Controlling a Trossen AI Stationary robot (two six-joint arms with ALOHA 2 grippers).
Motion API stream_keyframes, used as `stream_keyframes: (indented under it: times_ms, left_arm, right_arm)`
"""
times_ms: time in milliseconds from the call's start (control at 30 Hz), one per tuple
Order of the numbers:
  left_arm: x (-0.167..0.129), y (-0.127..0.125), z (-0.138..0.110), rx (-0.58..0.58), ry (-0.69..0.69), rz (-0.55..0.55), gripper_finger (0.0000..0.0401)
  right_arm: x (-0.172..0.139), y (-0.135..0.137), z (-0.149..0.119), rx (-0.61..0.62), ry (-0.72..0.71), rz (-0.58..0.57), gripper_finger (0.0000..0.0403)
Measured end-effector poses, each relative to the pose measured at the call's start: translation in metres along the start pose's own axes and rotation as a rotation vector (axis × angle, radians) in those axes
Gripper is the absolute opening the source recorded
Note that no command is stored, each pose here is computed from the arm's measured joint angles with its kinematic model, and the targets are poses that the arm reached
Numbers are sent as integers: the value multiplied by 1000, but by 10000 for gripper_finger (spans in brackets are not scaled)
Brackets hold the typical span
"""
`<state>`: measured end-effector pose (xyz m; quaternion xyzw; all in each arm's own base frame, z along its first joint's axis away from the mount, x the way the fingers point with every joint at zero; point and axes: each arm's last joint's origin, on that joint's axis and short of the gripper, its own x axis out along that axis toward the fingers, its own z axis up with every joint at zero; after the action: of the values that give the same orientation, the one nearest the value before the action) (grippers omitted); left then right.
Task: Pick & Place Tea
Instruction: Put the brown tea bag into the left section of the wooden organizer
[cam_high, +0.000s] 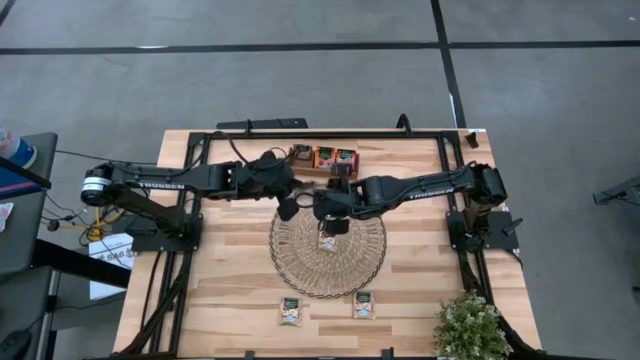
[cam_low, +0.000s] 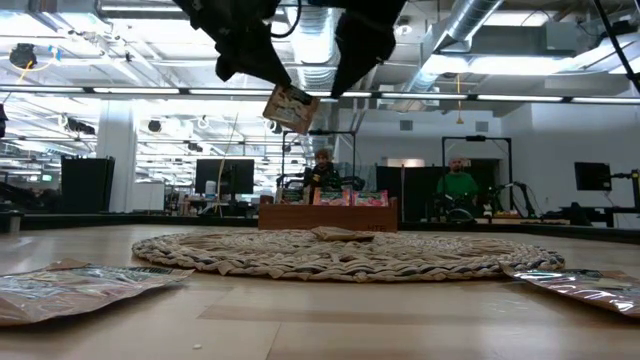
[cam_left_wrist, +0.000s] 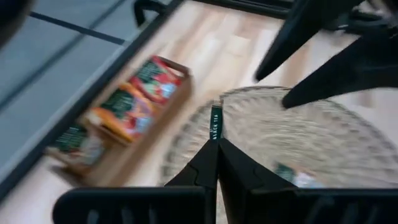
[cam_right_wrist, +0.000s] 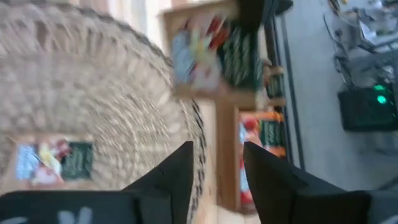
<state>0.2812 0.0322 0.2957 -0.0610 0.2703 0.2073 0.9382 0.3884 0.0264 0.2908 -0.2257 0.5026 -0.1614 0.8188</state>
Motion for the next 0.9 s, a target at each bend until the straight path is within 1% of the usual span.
stream_keyframes:
  times_ms: [100, 233, 367, 433, 567, 633, 767, 900]
  left_arm:
    - [2, 9, 2, 37, -10, 56, 0]
    - [7, 29, 8, 16, -35, 97, 0]
    - [10, 50, 16, -3, -80, 91, 0]
    - [11, 60, 20, -8, -111, 93, 0]
    - [12, 79, 23, -9, -131, 94, 0]
    - [15, 88, 20, -12, -138, 90, 0]
    - [25, 103, 1, -46, -181, 66, 0]
    - [32, 115, -16, -55, -232, 27, 0]
  right_arm:
    - [1, -2, -7, -26, 65, -11, 142]
    - [2, -4, -17, -76, 161, -3, 141]
    - [2, -9, -27, -86, 244, 0, 127]
    - [-3, -15, -31, -79, 254, 5, 120]
    - [-25, -32, -38, -6, 195, -9, 113]
    - [-38, -41, -44, 52, 145, -19, 113]
    - [-69, -59, -66, 155, 36, -16, 113]
    - [-85, -63, -92, 243, -59, 50, 113]
